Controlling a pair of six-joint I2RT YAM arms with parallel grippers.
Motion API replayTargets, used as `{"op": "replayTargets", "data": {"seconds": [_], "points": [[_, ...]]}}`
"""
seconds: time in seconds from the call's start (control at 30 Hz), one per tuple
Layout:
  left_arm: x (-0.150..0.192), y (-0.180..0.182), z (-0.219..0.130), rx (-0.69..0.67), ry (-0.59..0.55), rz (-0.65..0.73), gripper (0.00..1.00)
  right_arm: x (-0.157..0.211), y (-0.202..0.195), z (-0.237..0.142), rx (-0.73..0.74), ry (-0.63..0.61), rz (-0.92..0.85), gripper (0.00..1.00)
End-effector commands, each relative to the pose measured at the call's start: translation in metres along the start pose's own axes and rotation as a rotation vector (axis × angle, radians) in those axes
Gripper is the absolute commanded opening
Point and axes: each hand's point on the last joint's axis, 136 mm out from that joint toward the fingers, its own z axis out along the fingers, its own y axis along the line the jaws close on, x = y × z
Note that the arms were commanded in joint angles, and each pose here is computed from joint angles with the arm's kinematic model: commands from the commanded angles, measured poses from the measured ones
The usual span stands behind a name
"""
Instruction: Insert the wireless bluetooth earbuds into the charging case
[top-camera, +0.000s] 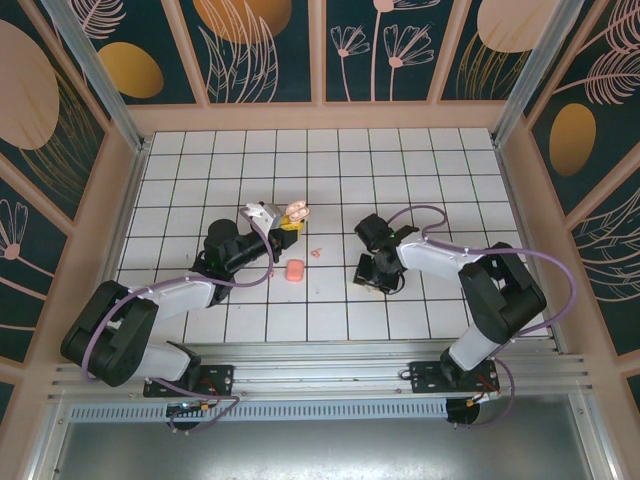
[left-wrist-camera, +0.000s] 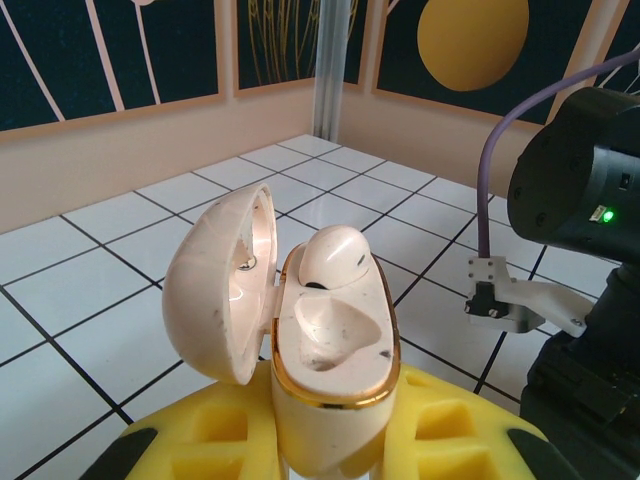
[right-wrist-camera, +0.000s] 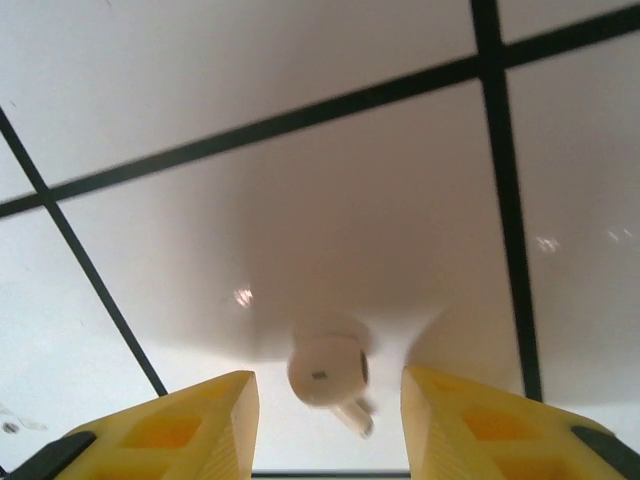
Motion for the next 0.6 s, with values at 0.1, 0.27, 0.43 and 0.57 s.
{"op": "replayTargets", "data": {"seconds": [0.1, 0.27, 0.43, 0.57], "points": [[-0.004, -0.003, -0.001, 0.012, -0.01, 0.022, 0.12, 0.0, -0.013, -0.023, 0.152, 0.086, -0.105, 0.43], [-0.004, -0.002, -0.002, 0.009, -0.009, 0.024, 0.12, -0.003, -0.008, -0.018, 0.17, 0.143, -0.179, 0.42], [-0.005, -0.002, -0.002, 0.006, -0.011, 0.022, 0.12, -0.008, -0.005, -0.008, 0.178, 0.176, -0.215, 0.4], [-0.005, -0.002, -0.002, 0.006, -0.01, 0.022, 0.13, -0.015, -0.002, -0.005, 0.16, 0.177, -0.22, 0.39]]}}
